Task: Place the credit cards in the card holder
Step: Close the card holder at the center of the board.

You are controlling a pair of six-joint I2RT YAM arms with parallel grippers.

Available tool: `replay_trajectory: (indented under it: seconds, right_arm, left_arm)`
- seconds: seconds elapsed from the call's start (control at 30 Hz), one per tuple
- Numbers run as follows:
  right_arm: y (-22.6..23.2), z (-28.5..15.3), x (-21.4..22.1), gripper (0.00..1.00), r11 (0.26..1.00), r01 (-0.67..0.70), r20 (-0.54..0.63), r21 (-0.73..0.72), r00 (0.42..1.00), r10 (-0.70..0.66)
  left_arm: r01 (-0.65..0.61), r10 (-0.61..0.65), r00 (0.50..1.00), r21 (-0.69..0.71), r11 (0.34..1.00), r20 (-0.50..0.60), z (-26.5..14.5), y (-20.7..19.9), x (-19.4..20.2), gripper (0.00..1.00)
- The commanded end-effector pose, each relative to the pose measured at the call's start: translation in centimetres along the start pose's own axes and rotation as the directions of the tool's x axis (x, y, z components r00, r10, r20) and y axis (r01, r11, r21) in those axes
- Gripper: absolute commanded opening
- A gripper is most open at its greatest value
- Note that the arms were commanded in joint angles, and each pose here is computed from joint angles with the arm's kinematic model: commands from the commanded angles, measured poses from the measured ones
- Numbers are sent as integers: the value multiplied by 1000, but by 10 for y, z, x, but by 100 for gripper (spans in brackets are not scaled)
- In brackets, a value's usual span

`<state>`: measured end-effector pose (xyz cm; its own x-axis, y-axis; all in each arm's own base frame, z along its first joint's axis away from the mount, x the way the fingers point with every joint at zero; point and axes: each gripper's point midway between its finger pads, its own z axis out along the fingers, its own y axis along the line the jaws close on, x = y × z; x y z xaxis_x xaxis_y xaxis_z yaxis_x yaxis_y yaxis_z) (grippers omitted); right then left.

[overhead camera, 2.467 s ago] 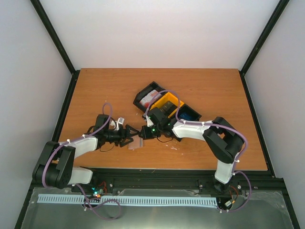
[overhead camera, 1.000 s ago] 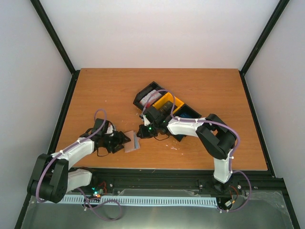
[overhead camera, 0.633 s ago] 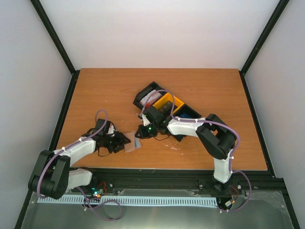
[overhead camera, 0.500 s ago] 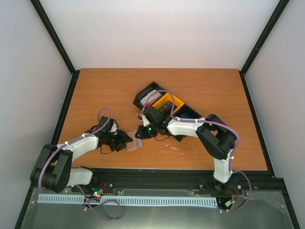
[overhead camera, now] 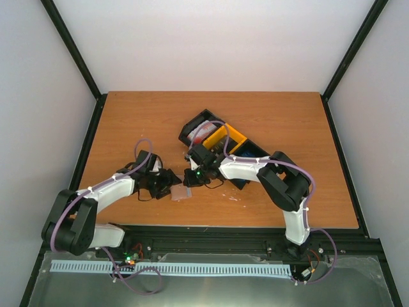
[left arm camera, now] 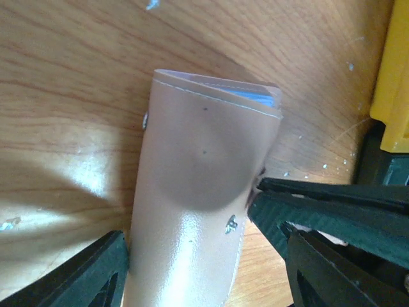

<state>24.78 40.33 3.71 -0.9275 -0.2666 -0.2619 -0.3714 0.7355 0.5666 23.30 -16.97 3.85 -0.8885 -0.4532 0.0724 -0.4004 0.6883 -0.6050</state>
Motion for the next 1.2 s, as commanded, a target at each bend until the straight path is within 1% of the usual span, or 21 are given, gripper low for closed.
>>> replay_trajectory:
  seconds: [0.0, 0.13, 0.23, 0.53, 0.77, 0.87, 0.97, 1.03, 1.17]
  right_arm:
    - [-8, 9, 8, 8, 998, -10, -49, 62, 999, 14]
    - [-9, 9, 8, 8, 998, -13, -49, 67, 999, 16]
    - [-6, 8, 7, 8, 999, -9, -45, 54, 999, 11]
    - [11, 1, 2, 8, 1000, 8, -20, -25, 1000, -8]
    - [19, -4, -2, 10, 998, 0, 0, -58, 1000, 0]
    - [19, -9, -7, 12, 999, -12, 29, -40, 999, 13]
    - [13, -14, -11, 21, 999, -38, 53, 3, 998, 38]
    - [11, -17, -13, 25, 998, -54, 64, 27, 997, 53]
    - [8, -24, -17, 26, 994, -77, 83, 72, 994, 71]
  left_arm:
    - [-45, 45, 999, -14, 999, 28, -10, 1, 2, 70]
    - [-44, 44, 999, -45, 998, 12, -10, 19, 13, 67]
    - [-54, 54, 998, -38, 998, -13, -9, 25, 21, 65]
    - [-59, 58, 998, -39, 997, -34, 4, 25, 17, 49]
    - [-2, 3, 1000, -142, 990, 4, 5, 36, 4, 37]
    - [28, -27, 1000, -206, 978, 10, 6, 48, 4, 34]
    - [49, -49, 999, -244, 969, 3, 7, 59, 9, 34]
    - [52, -55, 998, -259, 964, -4, 7, 63, 11, 34]
    - [31, -33, 999, -273, 962, -4, 7, 64, 9, 34]
